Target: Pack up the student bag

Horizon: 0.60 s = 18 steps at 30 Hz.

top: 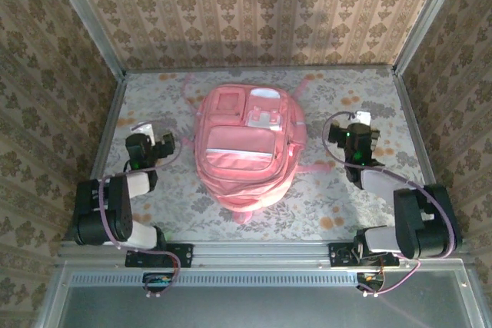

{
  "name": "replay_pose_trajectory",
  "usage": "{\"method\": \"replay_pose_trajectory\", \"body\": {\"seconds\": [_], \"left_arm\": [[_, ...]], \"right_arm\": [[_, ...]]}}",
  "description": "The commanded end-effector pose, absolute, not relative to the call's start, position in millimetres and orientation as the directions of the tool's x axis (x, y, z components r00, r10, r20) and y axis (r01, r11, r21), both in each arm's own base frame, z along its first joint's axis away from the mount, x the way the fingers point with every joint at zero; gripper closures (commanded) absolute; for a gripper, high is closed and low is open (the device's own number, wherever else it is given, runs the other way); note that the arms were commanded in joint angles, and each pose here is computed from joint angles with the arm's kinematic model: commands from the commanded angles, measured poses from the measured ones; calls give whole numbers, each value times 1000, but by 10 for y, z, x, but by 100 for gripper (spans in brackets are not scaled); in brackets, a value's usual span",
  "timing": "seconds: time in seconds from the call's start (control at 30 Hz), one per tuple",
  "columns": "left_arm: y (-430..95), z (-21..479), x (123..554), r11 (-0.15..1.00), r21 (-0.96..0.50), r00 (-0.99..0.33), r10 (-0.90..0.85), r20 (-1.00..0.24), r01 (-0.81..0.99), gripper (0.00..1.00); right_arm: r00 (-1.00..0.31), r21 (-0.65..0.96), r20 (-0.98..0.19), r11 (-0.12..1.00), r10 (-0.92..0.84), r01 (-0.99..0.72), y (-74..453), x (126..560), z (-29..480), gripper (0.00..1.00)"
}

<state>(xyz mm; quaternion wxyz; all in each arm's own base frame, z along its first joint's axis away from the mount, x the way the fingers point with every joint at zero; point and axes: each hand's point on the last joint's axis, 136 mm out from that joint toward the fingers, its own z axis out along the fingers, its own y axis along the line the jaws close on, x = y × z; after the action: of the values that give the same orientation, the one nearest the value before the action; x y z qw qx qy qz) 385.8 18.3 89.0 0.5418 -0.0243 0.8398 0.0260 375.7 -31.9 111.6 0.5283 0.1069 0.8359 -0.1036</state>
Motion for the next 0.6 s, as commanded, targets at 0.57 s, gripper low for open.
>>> {"method": "replay_pose_trajectory", "body": {"seconds": [0.57], "left_arm": [[103,948,3972,991,110,-353,78,-932,-72,0]], "right_arm": [[-328,32,-944,999,44,39,-49,3990,986,0]]}}
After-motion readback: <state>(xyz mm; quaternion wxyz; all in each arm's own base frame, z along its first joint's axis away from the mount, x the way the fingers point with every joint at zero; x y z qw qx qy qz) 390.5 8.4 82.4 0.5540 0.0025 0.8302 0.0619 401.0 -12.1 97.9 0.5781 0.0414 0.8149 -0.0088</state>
